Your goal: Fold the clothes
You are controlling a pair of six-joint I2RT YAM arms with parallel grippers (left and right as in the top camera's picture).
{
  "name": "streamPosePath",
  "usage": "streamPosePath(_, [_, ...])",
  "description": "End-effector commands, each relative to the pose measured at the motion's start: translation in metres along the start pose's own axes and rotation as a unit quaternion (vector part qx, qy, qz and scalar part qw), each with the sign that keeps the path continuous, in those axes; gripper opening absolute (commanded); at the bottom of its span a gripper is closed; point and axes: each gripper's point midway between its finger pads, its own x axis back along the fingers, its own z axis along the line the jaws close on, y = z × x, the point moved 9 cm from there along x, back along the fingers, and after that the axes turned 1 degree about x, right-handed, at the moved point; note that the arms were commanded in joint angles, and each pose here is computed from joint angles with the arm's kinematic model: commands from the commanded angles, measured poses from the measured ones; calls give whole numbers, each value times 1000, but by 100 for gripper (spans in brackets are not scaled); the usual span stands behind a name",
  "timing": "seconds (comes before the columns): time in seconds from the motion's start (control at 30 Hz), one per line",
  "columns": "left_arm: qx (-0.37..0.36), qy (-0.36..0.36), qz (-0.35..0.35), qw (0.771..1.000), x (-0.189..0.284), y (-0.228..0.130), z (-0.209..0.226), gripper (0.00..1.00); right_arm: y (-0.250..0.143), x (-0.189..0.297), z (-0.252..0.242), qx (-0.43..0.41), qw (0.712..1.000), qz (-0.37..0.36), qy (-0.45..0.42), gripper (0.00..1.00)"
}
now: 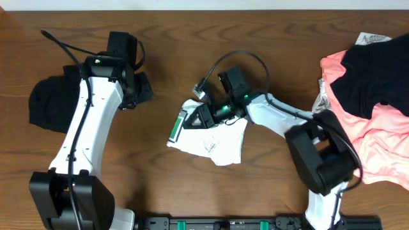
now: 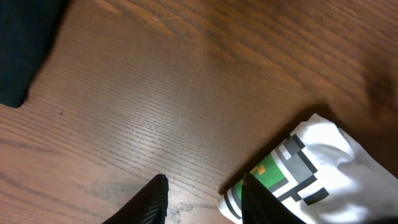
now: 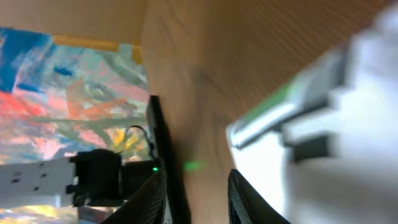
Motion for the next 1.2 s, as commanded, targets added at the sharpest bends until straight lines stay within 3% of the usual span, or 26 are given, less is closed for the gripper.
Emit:
streamPosePath(0.0, [-1,4,-17,1000,10,2,4,39,-6,-6,-25,-42,999,6,-24,31])
streamPosePath(0.4, [-5,4,-17,1000,10,2,4,40,-28,-18,-88,-112,987,24,-111,37])
streamPosePath(0.7, [-9,4,-17,1000,10,2,4,40,-28,-17,-90,-115,986,23,-117,37])
streamPosePath(0.87, [-9,4,-17,1000,10,2,4,41,-13,-12,-64,-70,996,10,-60,35])
streamPosePath(1.17, [-13,4,-17,1000,10,2,4,45,26,50,35,78,989,-99,-77,38])
